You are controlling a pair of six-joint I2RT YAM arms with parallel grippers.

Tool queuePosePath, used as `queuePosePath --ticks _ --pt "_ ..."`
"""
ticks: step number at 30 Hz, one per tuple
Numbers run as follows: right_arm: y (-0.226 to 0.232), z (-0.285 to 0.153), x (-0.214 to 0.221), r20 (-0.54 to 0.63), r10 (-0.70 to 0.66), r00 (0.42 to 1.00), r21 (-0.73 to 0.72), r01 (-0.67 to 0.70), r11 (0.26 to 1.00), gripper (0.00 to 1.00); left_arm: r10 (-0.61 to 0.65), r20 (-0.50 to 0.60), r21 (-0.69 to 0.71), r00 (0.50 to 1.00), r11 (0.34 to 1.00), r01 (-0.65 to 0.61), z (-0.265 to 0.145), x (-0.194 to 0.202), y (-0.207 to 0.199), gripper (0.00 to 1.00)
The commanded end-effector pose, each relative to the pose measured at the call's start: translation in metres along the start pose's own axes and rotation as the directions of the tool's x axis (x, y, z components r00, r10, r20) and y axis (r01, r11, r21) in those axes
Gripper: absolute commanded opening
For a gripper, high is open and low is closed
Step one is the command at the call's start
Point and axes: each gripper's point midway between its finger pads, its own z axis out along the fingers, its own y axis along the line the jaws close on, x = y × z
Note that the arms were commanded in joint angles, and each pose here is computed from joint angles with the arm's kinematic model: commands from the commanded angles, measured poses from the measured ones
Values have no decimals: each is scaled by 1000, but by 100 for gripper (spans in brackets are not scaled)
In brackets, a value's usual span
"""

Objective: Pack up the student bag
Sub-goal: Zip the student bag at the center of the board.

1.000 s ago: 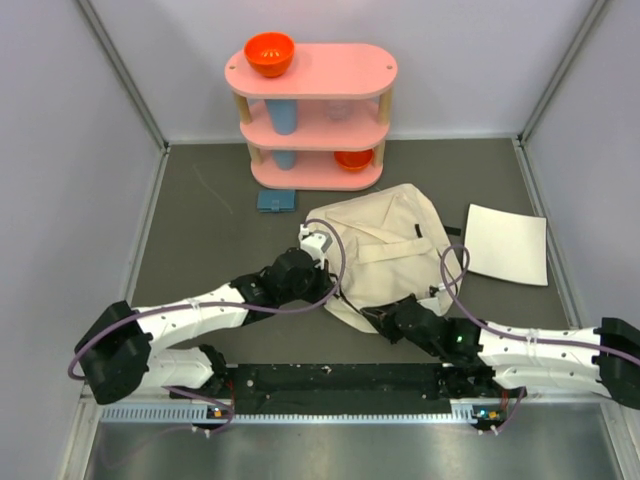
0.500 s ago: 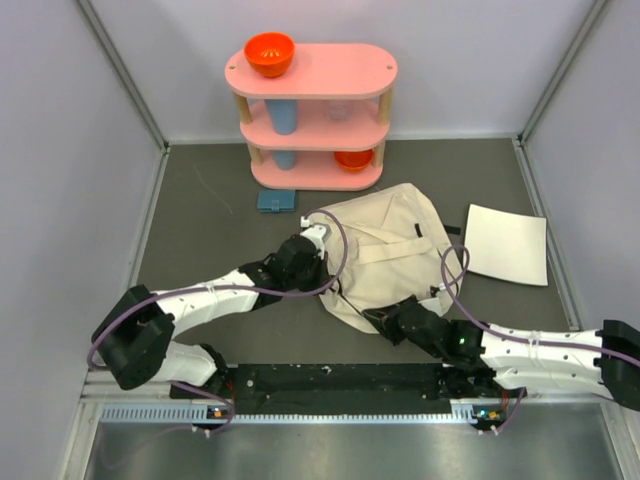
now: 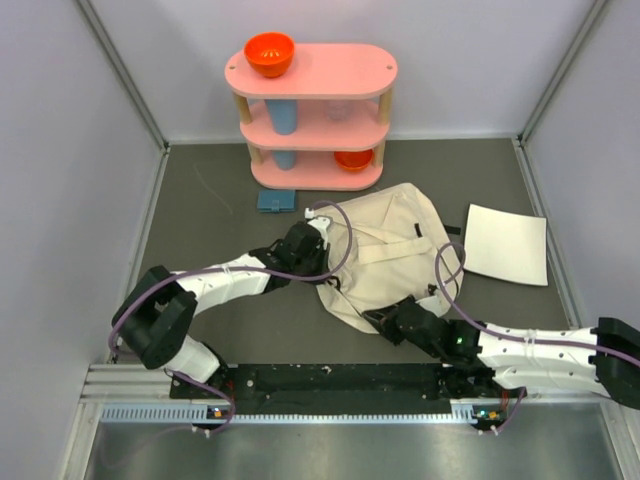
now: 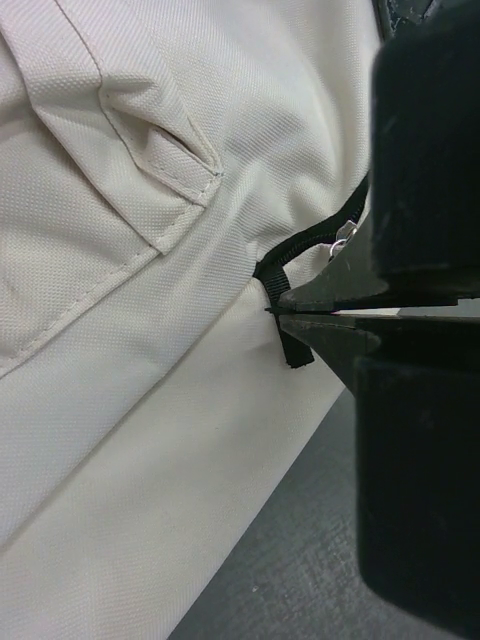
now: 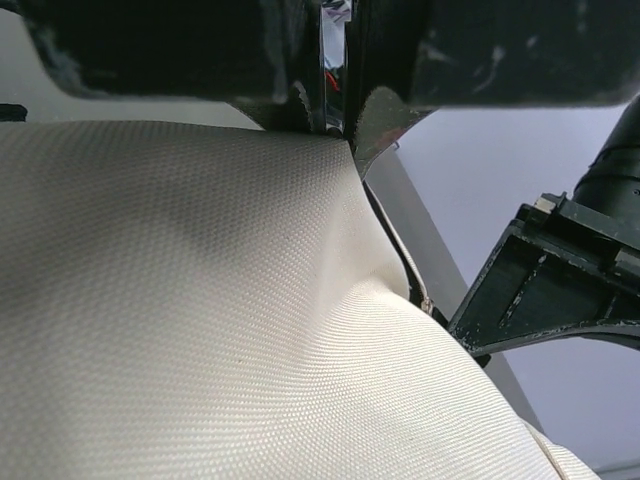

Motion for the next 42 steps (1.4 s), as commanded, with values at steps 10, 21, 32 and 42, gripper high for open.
queuePosePath --ticks 10,21,32,42 --pt "52 8 36 -34 -479 877 -79 475 876 0 46 296 -295 954 954 45 -71 -75 66 62" --pt "122 17 128 -204 -852 482 -388 759 523 17 -66 447 -347 892 906 241 -162 -79 106 99" --pt "180 -35 71 86 -869 488 -357 829 430 78 -46 453 -316 890 926 208 -177 -89 99 99" --pt "152 -43 -96 301 -630 716 24 654 756 85 -66 438 37 897 998 55 -149 -119 29 99"
